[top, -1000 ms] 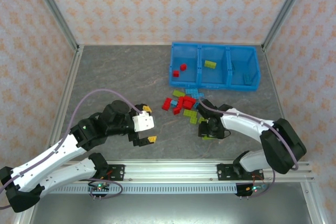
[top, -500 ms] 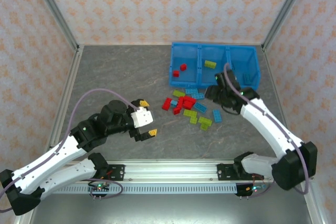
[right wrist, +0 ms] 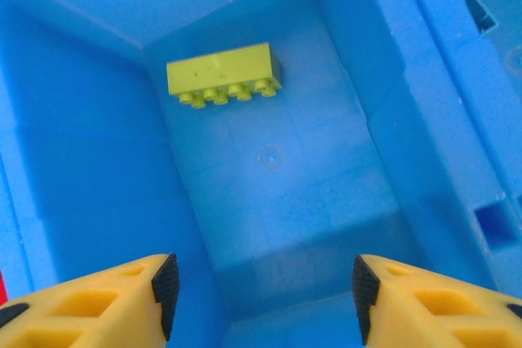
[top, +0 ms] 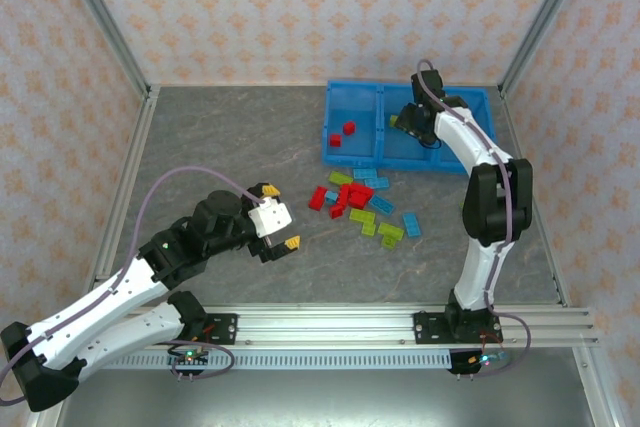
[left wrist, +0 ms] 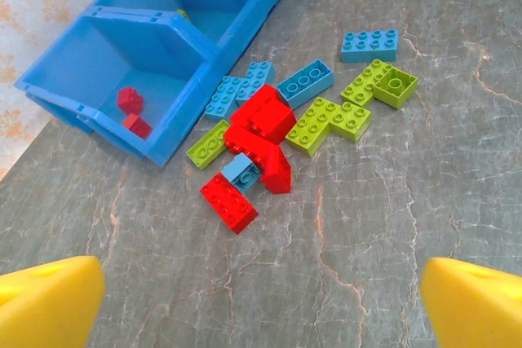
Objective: Sort the legos into containers by color
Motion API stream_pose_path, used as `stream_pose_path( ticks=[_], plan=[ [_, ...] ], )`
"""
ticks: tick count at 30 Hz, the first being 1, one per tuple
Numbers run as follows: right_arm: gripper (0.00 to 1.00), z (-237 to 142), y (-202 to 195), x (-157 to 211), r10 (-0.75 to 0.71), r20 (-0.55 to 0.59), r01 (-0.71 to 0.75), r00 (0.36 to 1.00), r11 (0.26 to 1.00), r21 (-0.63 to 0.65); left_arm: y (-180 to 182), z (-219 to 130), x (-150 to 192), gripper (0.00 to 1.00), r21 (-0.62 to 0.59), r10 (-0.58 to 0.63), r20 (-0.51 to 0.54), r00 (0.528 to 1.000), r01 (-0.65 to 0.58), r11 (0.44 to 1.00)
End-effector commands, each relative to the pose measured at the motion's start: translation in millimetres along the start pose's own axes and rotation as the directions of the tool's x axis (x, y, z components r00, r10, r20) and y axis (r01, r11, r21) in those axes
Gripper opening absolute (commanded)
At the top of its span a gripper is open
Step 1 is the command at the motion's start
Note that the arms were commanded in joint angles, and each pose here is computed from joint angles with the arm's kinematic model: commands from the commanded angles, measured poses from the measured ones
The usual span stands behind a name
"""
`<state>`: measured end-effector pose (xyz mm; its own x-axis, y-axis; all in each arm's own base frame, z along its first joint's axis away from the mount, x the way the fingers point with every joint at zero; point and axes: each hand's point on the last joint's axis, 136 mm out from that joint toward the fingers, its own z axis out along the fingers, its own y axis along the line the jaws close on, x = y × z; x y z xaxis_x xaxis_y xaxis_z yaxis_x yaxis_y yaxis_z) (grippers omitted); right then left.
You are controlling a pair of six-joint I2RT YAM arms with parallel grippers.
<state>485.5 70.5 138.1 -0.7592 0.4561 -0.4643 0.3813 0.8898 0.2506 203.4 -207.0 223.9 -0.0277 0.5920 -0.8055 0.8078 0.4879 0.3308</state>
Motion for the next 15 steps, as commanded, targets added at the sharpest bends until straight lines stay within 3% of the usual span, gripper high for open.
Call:
stream_pose_path(
  ticks=[1, 10, 15],
  plan=[
    [0.65, -37.8, 4.0, -4.1, -0.001, 0.015, 0.001, 1.000, 0.999, -0.032, 8.8, -1.6, -4.5, 1.00, -0.043, -0.023, 0.024, 0.999, 0.024, 0.999],
    [0.85, -92.9, -108.7, 74.9, 0.225, 0.122, -0.242, 0.967, 0.959, 0.146, 4.3, -0.9, -3.7, 1.00, -0.012, -0.010, 0.011, 1.000, 0.010, 1.000],
    [0.91, -105.9, -195.5, 93.7, 0.405, 0.228, -0.460, 0.885, 0.832, 0.311, 1.1, 0.1, -7.3, 1.00, 0.011, -0.021, 0.026, 0.999, 0.021, 1.000]
  ],
)
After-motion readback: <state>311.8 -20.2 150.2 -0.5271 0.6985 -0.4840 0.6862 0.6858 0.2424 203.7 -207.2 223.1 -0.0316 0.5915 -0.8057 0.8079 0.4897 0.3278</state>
